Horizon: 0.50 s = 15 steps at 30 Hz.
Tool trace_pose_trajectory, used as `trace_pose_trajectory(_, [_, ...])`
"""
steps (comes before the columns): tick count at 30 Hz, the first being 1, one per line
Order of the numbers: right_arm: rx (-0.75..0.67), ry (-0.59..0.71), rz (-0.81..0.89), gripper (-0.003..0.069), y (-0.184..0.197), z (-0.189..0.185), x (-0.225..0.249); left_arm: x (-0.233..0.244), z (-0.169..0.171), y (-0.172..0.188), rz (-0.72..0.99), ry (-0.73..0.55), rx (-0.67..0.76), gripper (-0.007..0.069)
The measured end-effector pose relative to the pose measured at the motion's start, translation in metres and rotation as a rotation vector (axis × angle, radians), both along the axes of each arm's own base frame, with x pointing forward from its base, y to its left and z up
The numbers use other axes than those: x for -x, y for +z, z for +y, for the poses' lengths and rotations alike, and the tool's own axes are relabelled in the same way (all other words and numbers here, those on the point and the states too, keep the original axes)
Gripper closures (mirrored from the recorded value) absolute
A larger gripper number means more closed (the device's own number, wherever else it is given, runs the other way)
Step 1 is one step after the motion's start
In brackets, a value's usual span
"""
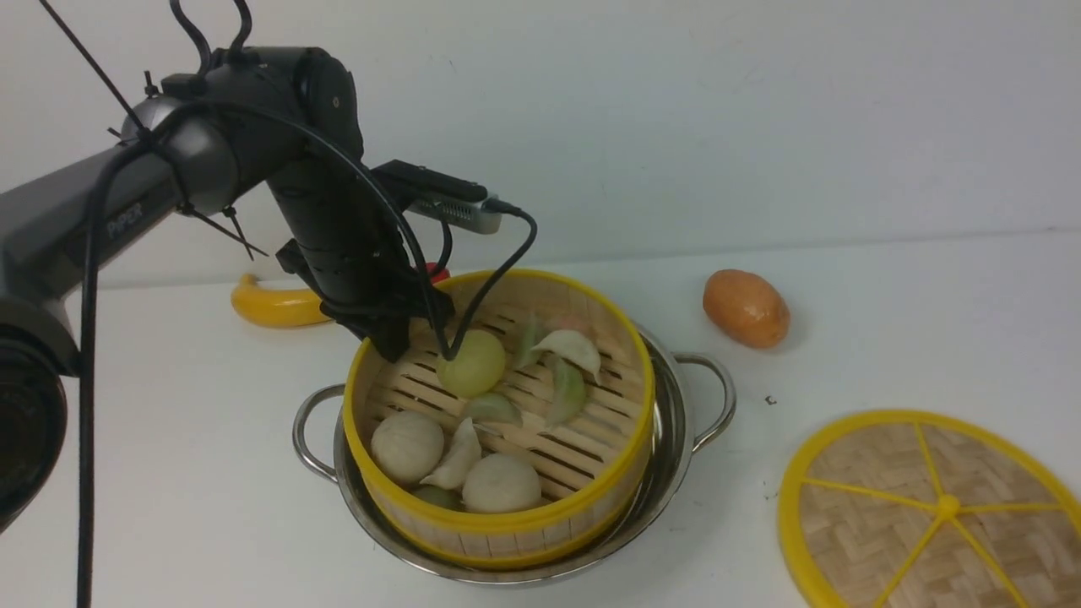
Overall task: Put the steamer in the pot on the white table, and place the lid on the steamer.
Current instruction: 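Place the bamboo steamer basket with dumplings into the steel pot with the left gripper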
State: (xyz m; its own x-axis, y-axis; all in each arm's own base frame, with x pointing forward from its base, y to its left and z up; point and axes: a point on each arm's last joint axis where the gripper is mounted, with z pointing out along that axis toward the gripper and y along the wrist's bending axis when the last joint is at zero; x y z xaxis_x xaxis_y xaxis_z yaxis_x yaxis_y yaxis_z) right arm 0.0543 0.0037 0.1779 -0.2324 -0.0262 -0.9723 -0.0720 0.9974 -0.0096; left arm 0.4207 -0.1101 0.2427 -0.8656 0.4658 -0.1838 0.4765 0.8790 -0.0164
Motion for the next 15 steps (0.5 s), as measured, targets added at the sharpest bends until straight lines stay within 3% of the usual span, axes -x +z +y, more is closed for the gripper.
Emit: trace_pose_trajectory(15, [0.000,0.000,0.000,0.0418,0.0000,0.0000,0.0000,-0.0023,-0.0035,-0.0075,0.016,-0.010,0.027,0.0595])
